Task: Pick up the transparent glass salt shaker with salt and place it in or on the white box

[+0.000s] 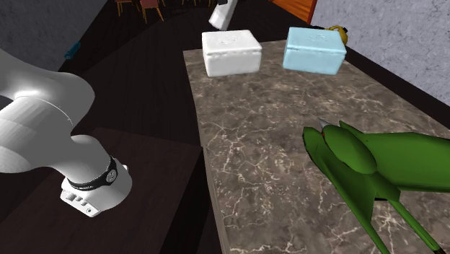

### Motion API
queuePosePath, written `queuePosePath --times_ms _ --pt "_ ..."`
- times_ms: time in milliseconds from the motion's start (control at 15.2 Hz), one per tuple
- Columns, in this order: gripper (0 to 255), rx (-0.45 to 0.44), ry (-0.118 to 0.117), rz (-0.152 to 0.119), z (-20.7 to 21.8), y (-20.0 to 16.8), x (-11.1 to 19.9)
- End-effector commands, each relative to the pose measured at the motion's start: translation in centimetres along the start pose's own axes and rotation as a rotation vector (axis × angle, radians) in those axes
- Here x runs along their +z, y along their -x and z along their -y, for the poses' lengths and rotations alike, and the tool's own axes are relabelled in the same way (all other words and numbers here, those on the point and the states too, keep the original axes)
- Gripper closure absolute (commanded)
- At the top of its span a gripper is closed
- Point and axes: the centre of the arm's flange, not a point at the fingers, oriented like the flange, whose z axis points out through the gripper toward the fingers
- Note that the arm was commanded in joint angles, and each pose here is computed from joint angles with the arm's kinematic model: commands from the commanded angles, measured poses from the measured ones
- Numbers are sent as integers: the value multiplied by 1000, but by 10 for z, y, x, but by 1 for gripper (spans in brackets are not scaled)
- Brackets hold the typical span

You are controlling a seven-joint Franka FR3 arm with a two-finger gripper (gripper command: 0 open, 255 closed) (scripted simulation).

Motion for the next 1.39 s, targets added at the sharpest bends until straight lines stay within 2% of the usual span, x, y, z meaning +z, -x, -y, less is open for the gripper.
queuePosePath --times_ms 0,660,1320 --pt "255 1 -2 0 29 0 -3" --pt "255 1 -2 0 158 10 -14" --pt "255 1 -2 0 160 21 37"
